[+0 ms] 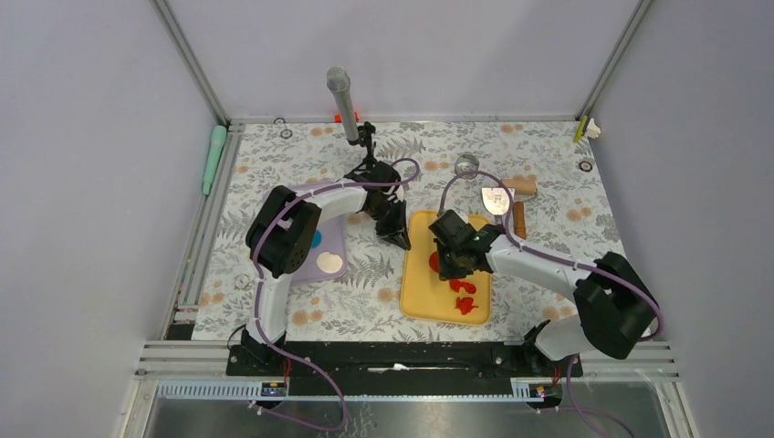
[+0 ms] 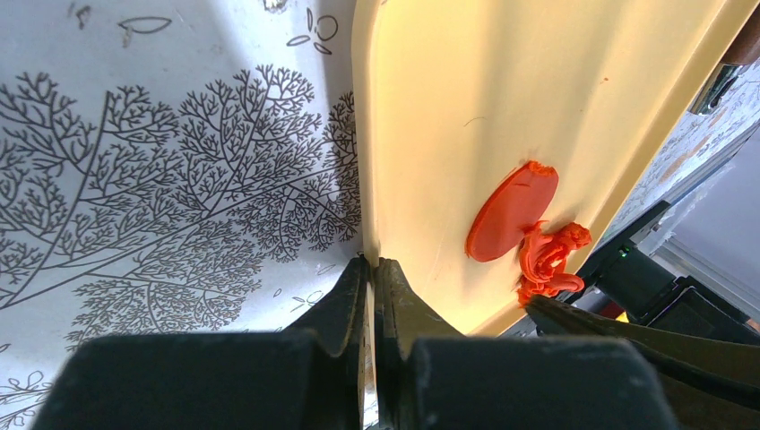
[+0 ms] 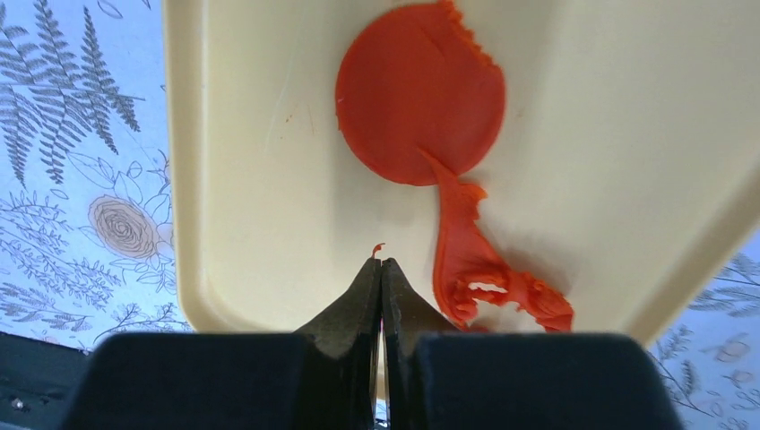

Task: Roll out the dumpling wrappers from the dough
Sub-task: Remove the dumpling wrapper from the work surface.

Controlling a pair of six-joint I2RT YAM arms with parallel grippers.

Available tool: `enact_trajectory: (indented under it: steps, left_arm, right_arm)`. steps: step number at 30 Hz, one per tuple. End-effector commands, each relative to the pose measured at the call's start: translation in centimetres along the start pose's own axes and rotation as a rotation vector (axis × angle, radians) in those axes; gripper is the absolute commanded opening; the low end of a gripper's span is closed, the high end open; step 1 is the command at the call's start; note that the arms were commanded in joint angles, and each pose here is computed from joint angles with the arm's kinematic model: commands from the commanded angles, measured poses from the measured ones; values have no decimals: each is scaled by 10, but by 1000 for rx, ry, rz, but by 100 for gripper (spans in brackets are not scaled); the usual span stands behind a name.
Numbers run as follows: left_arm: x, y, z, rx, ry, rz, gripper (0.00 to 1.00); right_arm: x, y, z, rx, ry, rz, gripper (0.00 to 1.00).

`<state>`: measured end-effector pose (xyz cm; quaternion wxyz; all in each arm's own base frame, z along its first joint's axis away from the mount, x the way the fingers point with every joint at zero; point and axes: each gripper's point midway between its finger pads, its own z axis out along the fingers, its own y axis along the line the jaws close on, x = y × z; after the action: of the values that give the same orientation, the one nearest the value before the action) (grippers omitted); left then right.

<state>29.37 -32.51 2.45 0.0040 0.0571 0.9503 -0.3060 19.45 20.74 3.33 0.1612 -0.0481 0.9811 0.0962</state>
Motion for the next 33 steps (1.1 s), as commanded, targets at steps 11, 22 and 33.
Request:
enact_trajectory:
  steps: [11,22,33]
  left_arm:
    - [-14,8,2,-25,-42,37,0]
    - [-15,8,3,-23,-40,33,0]
    - [-16,9,7,-21,-33,29,0]
  right_arm:
    - [2,-38,8,155,-13,30,5]
    - [35,-55,-3,167,46,67,5]
    - [61,-53,-25,126,159,51,5]
